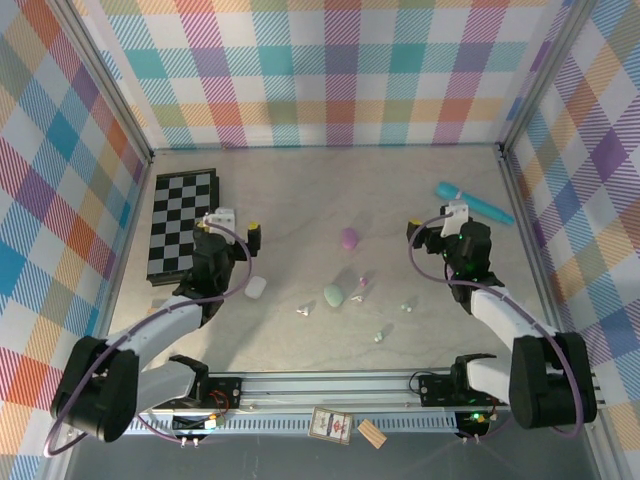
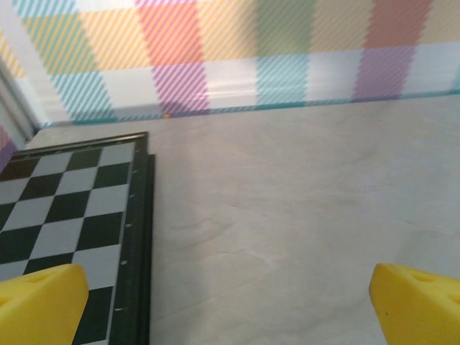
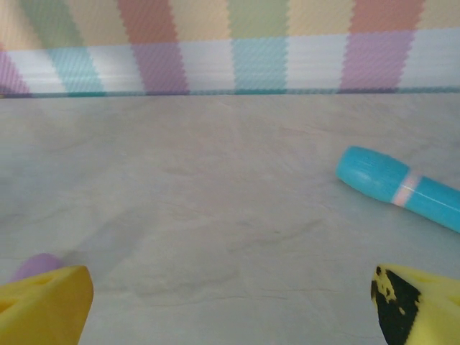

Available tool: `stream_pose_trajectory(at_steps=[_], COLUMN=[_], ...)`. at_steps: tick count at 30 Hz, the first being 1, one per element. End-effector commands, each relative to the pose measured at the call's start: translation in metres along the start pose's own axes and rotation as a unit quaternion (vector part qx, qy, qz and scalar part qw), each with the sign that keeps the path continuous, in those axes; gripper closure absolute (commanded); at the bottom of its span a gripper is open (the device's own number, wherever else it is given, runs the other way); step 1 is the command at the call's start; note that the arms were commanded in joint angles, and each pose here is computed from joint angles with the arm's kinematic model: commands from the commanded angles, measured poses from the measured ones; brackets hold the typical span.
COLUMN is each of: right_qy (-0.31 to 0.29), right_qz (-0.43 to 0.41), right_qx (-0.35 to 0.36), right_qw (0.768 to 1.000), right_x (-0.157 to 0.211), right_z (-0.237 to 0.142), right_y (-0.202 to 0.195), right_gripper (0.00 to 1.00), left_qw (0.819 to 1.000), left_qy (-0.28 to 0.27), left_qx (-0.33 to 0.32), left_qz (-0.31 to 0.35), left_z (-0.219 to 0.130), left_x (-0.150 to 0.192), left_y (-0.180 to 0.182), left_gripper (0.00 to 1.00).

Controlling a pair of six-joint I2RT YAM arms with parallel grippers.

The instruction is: Insert the wireless bluetooth earbuds into the charging case

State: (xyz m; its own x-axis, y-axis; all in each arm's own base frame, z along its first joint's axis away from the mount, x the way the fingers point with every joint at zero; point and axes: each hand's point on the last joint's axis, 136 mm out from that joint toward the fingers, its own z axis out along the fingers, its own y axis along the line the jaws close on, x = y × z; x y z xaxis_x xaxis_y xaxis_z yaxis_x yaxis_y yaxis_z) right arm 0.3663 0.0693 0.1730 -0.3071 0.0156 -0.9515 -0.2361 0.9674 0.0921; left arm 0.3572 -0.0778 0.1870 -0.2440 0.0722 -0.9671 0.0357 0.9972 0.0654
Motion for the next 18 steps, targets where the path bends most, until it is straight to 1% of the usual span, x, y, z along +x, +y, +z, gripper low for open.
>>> stream_pose_trajectory(at_steps=[1,3,6,11,13,15,18], right_qy=[0.019,0.035,0.059,0.116,0.151,0.185,0.254], right_qz=[-0.007,-0.015,-0.025,-0.027,-0.012,-0.006,0.01], right_qx=[-0.062,-0.091,-0.144,-0.194,-0.198,-0.195,-0.165], right_qw=[0.998,0.995,0.987,0.974,0.968,0.963,0.953], right_x=[-0.011,-0.012,-0.004,0.03,0.045,0.058,0.082], right_z=[-0.008,-0.013,-0.025,-0.045,-0.049,-0.05,-0.048], right_y=[0.042,0.068,0.114,0.17,0.185,0.195,0.202], right_gripper=[0.01,0.01,0.01,0.01,0.01,0.01,0.01], left_qw=[0.998,0.995,0.989,0.984,0.983,0.983,0.984], left_qy=[0.057,0.077,0.103,0.122,0.13,0.127,0.112], left_qx=[0.028,0.064,0.101,0.11,0.108,0.107,0.105], left_qz=[0.024,0.005,-0.042,-0.075,-0.078,-0.081,-0.086], left_z=[-0.016,-0.026,-0.038,-0.047,-0.048,-0.048,-0.049], left_x=[0.006,0.005,0.003,0.0,0.001,-0.001,-0.003], left_y=[-0.019,-0.035,-0.047,-0.048,-0.048,-0.047,-0.045], left_gripper=[0.0,0.0,0.0,0.0,0.0,0.0,0.0])
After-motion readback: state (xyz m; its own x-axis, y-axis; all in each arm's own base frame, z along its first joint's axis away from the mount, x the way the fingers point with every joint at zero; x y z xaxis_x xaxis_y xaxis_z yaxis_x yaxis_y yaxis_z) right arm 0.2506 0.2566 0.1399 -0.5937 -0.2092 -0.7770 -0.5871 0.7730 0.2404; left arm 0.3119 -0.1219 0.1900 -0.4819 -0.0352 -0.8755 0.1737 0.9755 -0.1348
